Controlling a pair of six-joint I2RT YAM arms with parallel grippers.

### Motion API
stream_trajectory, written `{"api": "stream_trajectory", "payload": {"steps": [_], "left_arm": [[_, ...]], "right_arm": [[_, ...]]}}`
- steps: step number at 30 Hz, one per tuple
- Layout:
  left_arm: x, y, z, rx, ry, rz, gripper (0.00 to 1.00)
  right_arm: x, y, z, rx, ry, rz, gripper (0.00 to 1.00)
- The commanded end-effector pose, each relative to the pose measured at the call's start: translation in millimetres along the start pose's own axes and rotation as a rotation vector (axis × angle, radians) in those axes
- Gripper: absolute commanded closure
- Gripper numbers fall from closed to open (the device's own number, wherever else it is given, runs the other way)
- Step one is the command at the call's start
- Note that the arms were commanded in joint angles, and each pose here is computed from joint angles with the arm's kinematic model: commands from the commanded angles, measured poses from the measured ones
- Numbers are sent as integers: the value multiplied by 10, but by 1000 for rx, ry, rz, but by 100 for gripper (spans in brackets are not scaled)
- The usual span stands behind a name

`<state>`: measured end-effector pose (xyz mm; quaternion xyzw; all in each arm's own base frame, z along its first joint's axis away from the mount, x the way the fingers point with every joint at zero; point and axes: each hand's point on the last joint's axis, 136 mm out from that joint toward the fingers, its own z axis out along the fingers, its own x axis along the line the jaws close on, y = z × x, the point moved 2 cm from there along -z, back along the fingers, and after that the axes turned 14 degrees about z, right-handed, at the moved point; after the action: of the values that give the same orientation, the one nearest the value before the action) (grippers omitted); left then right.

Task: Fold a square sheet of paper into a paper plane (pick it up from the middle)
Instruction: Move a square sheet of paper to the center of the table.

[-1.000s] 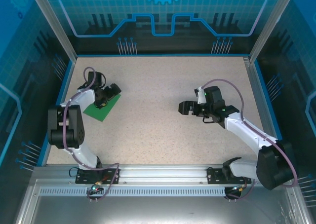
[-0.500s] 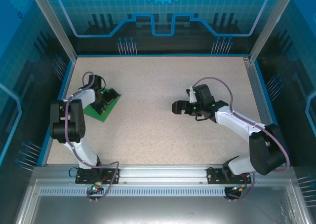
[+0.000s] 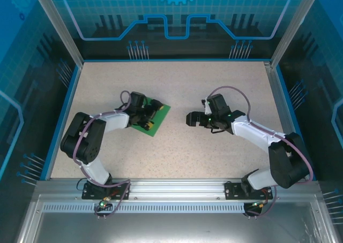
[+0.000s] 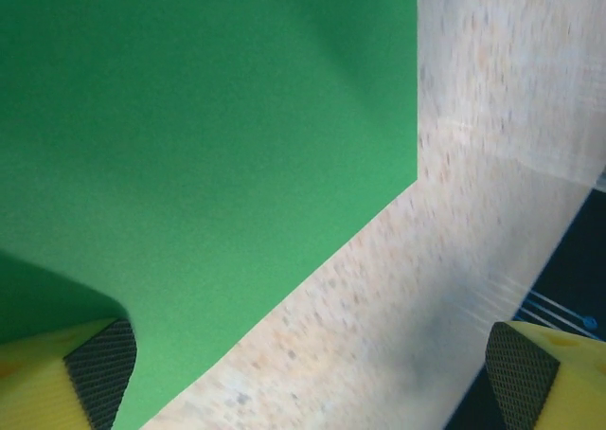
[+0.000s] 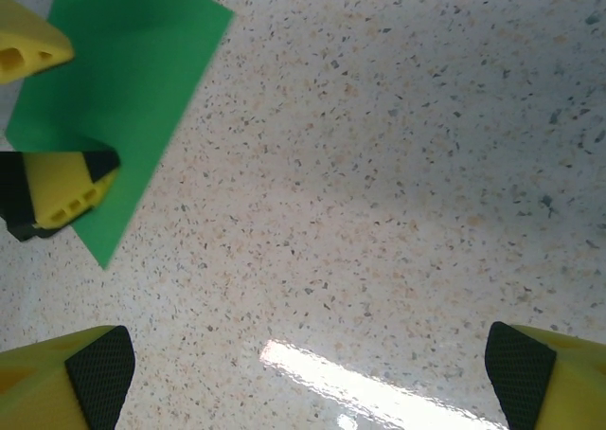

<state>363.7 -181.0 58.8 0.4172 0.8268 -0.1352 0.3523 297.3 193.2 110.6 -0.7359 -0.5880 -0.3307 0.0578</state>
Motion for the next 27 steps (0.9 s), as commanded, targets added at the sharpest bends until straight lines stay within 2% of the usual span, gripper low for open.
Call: {"api": "stream_trajectory", "payload": {"steps": [1, 5, 8, 11, 16, 21, 27], "left_arm": [[60, -224, 84, 68, 41, -114, 1], [-196, -52, -207, -13, 42, 30, 1], [-224, 152, -573, -121, 115, 147, 1], [-15, 395, -920, -211, 177, 154, 1], [429, 689, -1369, -274, 202, 116, 1], [569, 743, -1659, -348, 206, 165, 1], [404, 650, -1737, -369, 102, 302, 1]], "right_arm": [[39, -64, -38, 4, -14, 1, 1], [230, -86, -28, 3, 31, 3, 1], [380, -182, 63, 21, 47, 12, 1], [738, -260, 189, 71, 125, 13, 2], [1246, -517, 544, 155, 152, -20, 6], [1549, -614, 1005, 217, 63, -60, 10], [1512, -637, 1382, 255, -82, -43, 13]]}}
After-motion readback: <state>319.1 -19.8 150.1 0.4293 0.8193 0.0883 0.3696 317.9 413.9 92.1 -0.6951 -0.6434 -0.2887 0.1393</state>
